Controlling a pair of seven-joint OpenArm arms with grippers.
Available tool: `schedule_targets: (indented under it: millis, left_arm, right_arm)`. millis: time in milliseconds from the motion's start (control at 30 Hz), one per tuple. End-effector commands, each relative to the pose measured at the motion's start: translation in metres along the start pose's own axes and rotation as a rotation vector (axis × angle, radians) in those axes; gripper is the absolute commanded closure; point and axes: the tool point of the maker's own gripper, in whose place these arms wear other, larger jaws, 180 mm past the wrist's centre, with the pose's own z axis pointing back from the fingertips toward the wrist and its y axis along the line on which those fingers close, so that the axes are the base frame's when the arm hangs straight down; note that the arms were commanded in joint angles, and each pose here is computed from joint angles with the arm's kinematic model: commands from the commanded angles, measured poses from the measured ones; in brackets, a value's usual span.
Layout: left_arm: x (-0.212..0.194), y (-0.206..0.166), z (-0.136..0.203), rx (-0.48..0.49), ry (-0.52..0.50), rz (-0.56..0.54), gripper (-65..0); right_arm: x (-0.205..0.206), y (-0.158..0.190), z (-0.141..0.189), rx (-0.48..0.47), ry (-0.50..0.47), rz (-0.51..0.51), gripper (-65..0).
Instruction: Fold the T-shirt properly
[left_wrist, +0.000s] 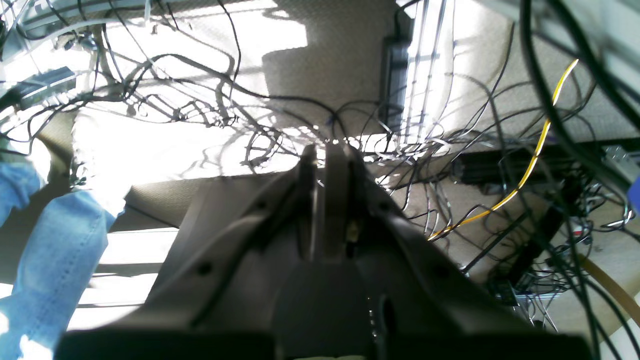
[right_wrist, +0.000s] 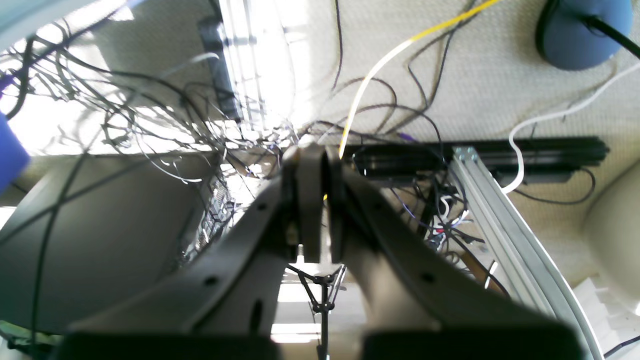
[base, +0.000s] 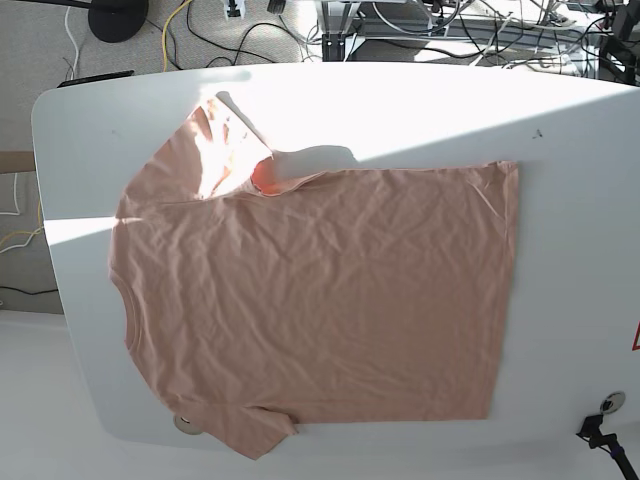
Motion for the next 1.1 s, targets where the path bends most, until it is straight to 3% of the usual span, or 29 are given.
schedule_targets:
  millis: [0, 300, 533, 900, 967, 1067]
  left_arm:
    - [-0.004, 0.001, 0.001, 0.003, 0.003, -0.016, -1.1]
    - [0.003, -0.008, 0.000, -0.022, -0.014, 0.007, -3.0]
    - [0.003, -0.008, 0.000, -0.022, -0.013, 0.007, -18.9]
    - [-0.006, -0.007, 0.001, -0.020, -0.003, 0.007, -19.6]
    - [-0.004, -0.007, 0.001, -0.020, -0.023, 0.008, -19.6]
    - [-0.013, -0.006, 0.003, -0.019, -0.057, 0.009, -19.7]
  right_arm:
    - [-0.002, -0.003, 0.001, 0.005, -0.005, -0.004, -1.2]
    - [0.000, 0.003, 0.002, 0.016, -0.020, -0.004, -1.3]
    - [0.004, 0.001, 0.002, 0.011, -0.025, 0.001, -1.3]
    - [0.004, 0.000, 0.002, 0.009, -0.042, -0.009, -1.5]
    - [-0.004, 0.000, 0.003, 0.008, -0.061, -0.011, -3.8]
    - [-0.015, -0.001, 0.005, 0.006, -0.081, -0.012, -15.7]
